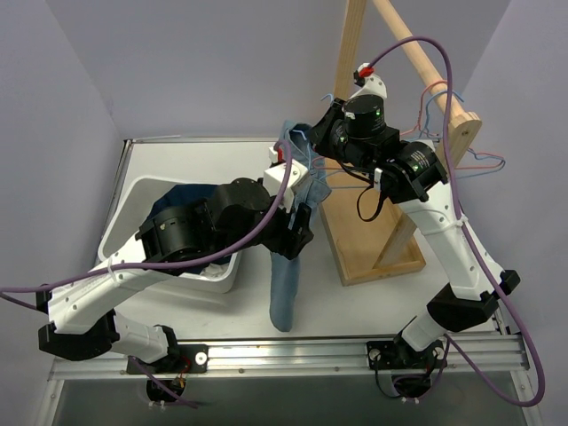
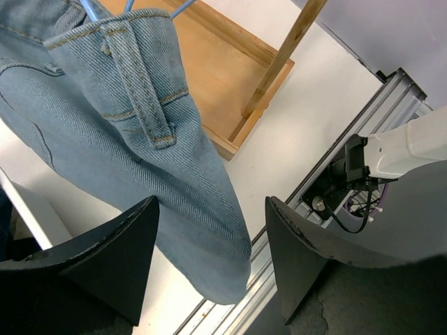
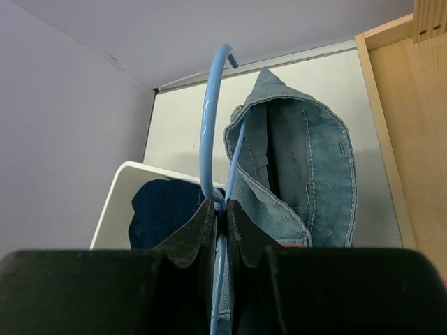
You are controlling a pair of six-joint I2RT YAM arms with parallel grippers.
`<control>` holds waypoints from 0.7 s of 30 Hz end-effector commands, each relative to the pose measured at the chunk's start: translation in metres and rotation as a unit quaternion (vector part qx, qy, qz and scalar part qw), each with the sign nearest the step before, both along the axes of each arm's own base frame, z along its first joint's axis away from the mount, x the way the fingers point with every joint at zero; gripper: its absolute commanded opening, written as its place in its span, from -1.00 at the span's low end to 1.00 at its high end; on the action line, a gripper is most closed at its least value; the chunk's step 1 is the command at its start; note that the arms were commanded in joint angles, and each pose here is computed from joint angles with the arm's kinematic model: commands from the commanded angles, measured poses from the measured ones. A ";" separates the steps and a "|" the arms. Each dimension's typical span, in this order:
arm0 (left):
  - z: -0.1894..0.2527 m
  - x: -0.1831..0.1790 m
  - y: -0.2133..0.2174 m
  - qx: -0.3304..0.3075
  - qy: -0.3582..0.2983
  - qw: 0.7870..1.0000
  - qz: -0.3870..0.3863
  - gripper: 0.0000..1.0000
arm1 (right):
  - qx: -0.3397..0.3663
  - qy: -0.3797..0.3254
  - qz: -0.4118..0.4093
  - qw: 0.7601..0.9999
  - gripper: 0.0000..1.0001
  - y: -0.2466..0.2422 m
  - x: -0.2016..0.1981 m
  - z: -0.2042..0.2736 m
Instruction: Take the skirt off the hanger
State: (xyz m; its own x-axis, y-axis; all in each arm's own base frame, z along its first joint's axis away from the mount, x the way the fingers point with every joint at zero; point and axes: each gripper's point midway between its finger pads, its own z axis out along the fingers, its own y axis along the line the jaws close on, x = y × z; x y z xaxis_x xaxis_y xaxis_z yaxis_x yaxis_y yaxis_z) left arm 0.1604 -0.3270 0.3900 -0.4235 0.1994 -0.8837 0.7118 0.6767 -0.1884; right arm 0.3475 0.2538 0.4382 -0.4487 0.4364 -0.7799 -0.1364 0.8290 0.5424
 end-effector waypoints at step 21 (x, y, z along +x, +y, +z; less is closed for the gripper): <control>-0.019 0.028 0.062 0.088 -0.028 0.988 0.120 -0.95 | 0.078 -0.043 0.053 0.995 -1.00 0.021 -0.029 0.048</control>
